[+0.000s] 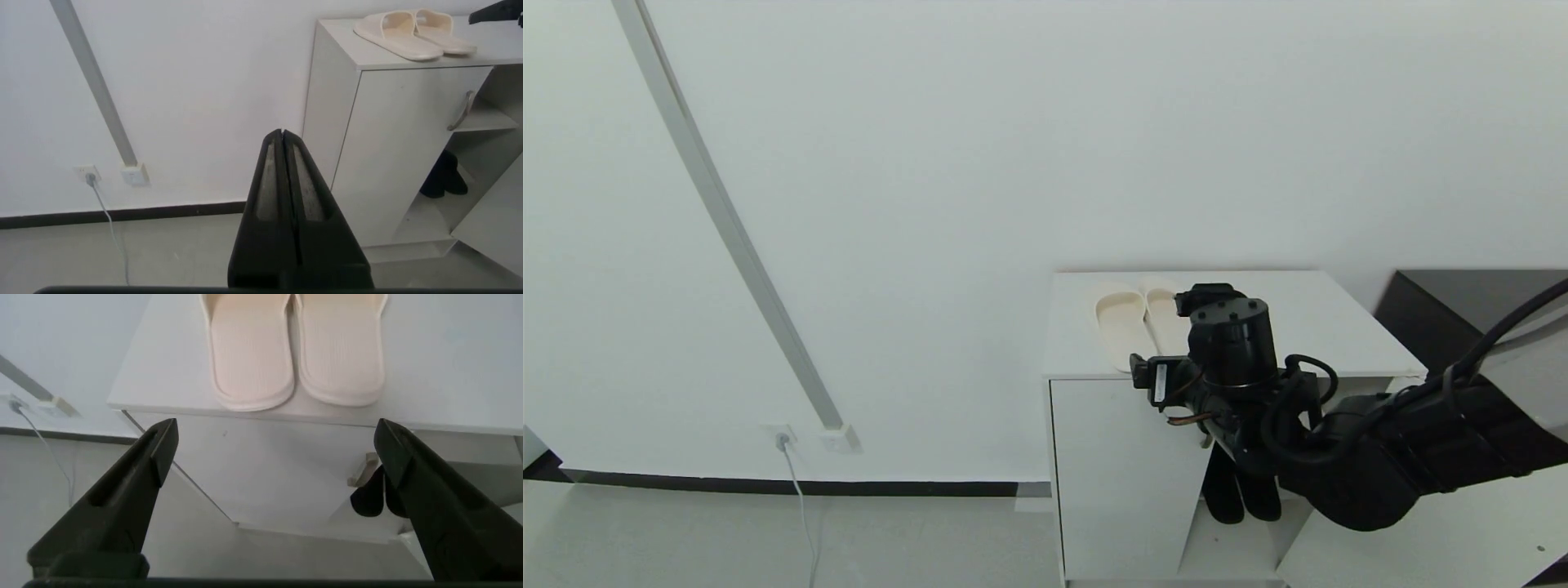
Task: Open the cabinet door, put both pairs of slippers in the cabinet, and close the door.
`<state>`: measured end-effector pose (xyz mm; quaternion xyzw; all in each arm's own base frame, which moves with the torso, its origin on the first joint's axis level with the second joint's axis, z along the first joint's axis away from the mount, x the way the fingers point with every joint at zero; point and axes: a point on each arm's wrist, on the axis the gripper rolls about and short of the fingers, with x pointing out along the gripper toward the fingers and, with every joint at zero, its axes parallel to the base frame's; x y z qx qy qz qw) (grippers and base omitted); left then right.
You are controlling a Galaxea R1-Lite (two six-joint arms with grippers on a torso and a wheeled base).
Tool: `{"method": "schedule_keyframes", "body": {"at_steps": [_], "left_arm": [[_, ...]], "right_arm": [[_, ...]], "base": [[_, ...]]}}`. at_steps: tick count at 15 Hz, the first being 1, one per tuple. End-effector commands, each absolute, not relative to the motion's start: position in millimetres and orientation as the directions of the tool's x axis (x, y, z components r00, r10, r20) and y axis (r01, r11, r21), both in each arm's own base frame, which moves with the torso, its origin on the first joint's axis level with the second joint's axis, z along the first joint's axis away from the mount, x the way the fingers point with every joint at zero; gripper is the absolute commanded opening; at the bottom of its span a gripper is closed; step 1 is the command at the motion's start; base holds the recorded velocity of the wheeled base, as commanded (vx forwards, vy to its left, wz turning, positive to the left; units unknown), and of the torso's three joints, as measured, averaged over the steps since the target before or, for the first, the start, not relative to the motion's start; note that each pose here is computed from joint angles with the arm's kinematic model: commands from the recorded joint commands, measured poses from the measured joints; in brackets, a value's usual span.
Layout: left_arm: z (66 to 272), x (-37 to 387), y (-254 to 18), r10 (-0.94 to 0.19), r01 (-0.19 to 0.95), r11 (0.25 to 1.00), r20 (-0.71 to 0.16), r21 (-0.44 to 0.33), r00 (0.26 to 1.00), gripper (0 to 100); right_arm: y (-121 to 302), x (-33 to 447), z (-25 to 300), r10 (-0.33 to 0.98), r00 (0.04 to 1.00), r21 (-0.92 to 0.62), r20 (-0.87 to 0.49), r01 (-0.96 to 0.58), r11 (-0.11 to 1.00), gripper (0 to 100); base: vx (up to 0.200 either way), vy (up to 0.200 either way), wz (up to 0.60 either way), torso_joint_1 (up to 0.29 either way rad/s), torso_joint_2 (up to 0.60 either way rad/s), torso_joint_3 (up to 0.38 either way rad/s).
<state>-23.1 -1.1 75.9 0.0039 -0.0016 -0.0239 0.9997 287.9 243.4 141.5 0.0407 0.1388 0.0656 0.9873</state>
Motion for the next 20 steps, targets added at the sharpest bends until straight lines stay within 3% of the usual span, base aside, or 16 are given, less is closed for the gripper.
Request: {"method": "schedule_keyframes", "body": {"at_steps": [1,9,11,20], "left_arm": [[76,-23,-1,-0.048,0.048,0.999,0.002,0.008,0.999,0],[76,-23,-1,-0.048,0.048,0.999,0.002,0.008,0.999,0],[76,-23,-1,-0.046,0.046,0.999,0.002,0.005,0.999,0],[76,-23,-1,-0.046,0.046,0.999,0.002,0.005,0.999,0]], "right_arm": [[243,290,132,0.133,0.948,0.085,-0.288,-0.113,0.990,100],[242,306,106,0.162,0.932,0.082,-0.323,-0.143,0.986,100],[241,322,92,0.176,0.945,0.067,-0.275,-0.164,0.984,100],[240,354,78,0.188,0.954,0.056,-0.232,-0.180,0.982,100]], "base": [[0.200,0.000,0.00,0.002,0.01,-0.002],[0.200,0.000,0.00,0.005,0.00,0.001],[0.200,0.000,0.00,0.005,0.00,-0.002],[0.000,0.000,0.00,0.000,0.00,0.000]]}}
